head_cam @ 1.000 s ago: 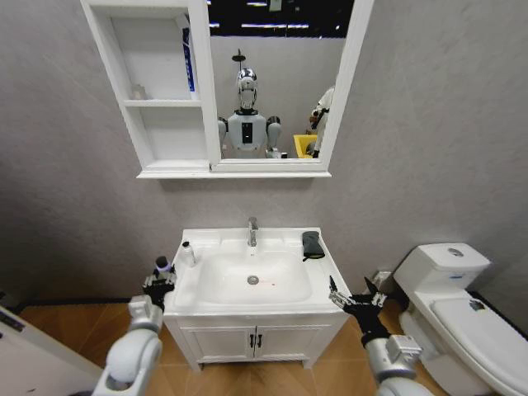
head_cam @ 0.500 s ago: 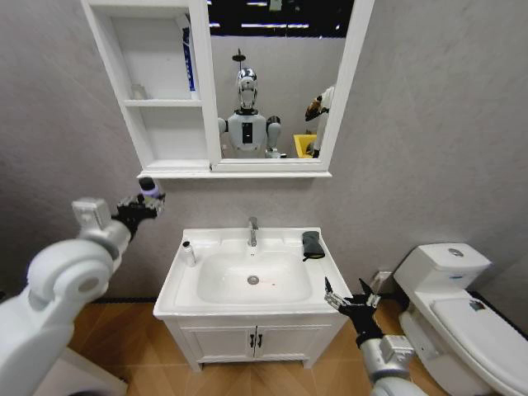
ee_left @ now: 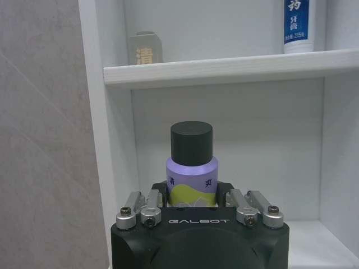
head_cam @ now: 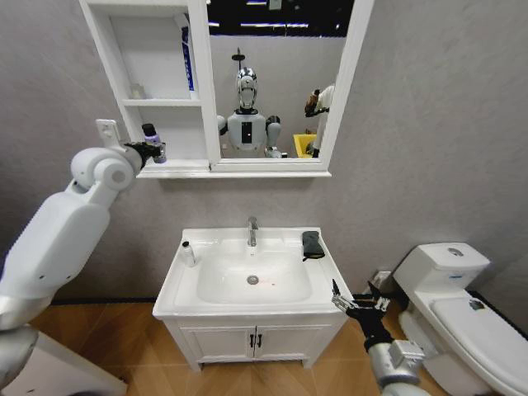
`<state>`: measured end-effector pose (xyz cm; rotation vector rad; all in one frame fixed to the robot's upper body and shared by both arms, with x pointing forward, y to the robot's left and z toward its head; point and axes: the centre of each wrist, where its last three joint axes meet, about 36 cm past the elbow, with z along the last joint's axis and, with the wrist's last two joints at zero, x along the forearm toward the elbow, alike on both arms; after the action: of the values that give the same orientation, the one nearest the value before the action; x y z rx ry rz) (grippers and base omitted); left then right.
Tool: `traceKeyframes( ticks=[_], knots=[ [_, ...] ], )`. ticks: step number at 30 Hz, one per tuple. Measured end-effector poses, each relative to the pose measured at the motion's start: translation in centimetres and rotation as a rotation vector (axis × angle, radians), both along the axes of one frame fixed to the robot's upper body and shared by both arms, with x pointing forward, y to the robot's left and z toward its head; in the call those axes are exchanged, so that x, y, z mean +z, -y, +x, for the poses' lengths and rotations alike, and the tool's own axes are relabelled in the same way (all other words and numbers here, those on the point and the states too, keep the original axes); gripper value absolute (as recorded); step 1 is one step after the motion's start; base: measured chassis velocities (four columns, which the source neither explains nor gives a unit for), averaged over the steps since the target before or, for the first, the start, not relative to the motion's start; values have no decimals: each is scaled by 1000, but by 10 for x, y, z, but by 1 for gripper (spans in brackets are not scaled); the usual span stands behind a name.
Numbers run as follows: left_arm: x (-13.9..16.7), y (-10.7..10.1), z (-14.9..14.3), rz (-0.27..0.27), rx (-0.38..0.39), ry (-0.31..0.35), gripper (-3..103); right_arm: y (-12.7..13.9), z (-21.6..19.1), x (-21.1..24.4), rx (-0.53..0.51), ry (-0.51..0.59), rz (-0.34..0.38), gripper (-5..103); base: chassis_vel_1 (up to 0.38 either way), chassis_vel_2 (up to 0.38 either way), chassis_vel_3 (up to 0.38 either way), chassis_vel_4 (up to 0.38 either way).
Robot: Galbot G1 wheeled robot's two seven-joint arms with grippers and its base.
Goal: Move facial cleanser and shampoo from washbasin to cabinet, then wipe washbasin with towel.
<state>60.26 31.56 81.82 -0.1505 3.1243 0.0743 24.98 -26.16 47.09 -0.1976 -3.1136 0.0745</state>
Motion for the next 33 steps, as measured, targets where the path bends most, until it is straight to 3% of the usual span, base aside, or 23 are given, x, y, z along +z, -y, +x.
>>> traceKeyframes(
  ticks=[3,15,20,23,25,27,30,32,33],
  knots=[
    [3,2,27,-15,13,-23,43,2,-1,-2,-6,-1,-1,100,0,0,0,0],
    [-12,11,69,-16,54,-98,40,8,-6,-10,-22,0,-1,100,0,0,0,0],
    [-13,13,72,-9,68,-86,55,12,-6,-10,-33,4,-7,100,0,0,0,0],
    [-13,11,67,-8,71,-65,72,12,-5,-10,-33,8,-9,100,0,0,0,0],
    [-12,11,62,-6,67,-52,72,11,-5,-10,-31,9,-8,100,0,0,0,0],
    [-8,14,45,6,53,-11,82,9,-4,-10,-26,9,-5,100,0,0,0,0],
    [-7,15,35,13,47,11,88,8,-4,-10,-25,9,-5,100,0,0,0,0],
    [-7,17,1,22,21,64,97,6,-2,-11,-22,8,-1,100,0,0,0,0],
    [-7,17,1,22,21,64,97,6,-2,-11,-22,8,-1,100,0,0,0,0]
  ],
)
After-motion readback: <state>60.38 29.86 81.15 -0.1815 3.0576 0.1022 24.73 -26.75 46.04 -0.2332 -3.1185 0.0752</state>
